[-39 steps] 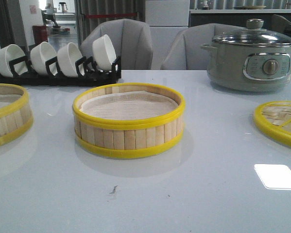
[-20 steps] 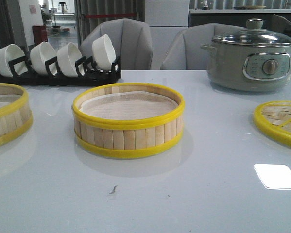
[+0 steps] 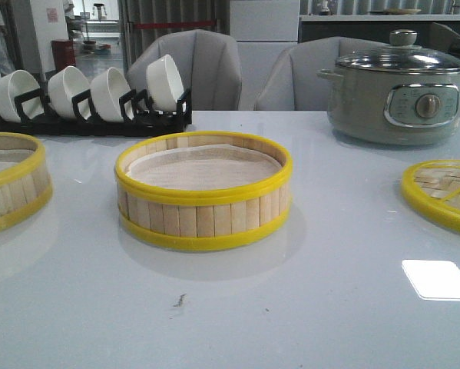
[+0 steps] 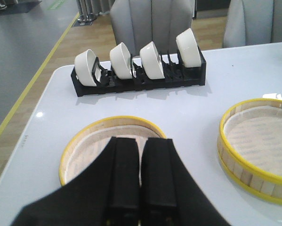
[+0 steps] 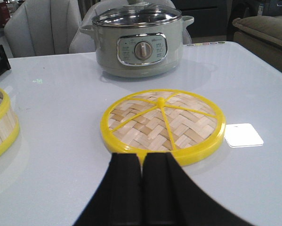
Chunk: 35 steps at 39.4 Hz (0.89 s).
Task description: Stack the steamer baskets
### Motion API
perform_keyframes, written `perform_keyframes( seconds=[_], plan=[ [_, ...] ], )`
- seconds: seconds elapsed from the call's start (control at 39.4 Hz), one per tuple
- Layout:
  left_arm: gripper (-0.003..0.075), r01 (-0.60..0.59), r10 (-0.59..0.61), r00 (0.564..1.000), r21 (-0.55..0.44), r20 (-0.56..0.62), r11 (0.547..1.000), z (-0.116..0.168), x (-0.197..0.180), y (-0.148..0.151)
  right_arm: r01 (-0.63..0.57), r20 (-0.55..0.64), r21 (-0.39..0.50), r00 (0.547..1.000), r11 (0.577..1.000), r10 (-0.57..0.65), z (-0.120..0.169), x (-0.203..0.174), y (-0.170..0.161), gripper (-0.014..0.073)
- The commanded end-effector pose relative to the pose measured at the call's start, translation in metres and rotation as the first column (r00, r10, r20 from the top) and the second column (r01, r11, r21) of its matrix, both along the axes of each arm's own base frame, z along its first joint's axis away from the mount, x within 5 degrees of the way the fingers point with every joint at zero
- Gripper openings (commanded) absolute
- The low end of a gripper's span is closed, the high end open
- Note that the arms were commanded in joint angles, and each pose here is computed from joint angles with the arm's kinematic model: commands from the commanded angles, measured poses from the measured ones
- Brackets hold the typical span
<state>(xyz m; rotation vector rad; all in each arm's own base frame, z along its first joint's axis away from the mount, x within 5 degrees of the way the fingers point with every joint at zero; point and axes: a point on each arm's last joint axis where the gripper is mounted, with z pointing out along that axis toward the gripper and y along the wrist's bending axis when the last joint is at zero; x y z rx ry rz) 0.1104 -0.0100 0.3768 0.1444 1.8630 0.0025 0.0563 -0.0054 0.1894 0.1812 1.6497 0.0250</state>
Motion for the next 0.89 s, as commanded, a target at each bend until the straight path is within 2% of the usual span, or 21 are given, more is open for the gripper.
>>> perform_keyframes(
  seconds=[0.0,0.1,0.23,0.33,0.51,0.86],
  plan=[
    [0.0088,-0.007,0.007,0.999,0.009,0.045,1.0,0.045,0.024,-0.003,0.001,0.119,-0.018,0.993,1.0,0.001,0.014,-0.002,0.0,0.0055],
    [0.0088,-0.015,0.016,0.999,0.03,-0.031,0.999,0.055,0.048,-0.006,0.001,0.119,-0.018,0.993,1.0,0.001,0.014,-0.002,0.0,0.0055],
    [0.0088,-0.023,0.031,0.986,0.049,-0.166,0.999,0.045,0.071,-0.008,0.001,0.119,-0.018,0.993,1.0,0.001,0.014,-0.002,0.0,0.0055],
    [0.0088,-0.019,0.029,0.976,0.049,-0.215,0.999,0.036,0.083,-0.011,0.001,0.119,-0.018,0.993,1.0,0.001,0.014,-0.002,0.0,0.0055],
    [0.0088,-0.011,0.026,0.962,0.055,-0.273,0.998,0.026,0.096,-0.013,0.001,0.119,-0.018,0.993,1.0,0.001,0.014,-0.002,0.0,0.0055],
    [0.0088,-0.007,0.019,0.969,0.048,-0.245,0.999,0.027,0.1,-0.014,0.001,0.119,-0.018,0.993,1.0,0.001,0.014,-0.002,0.0,0.0055]
  ],
)
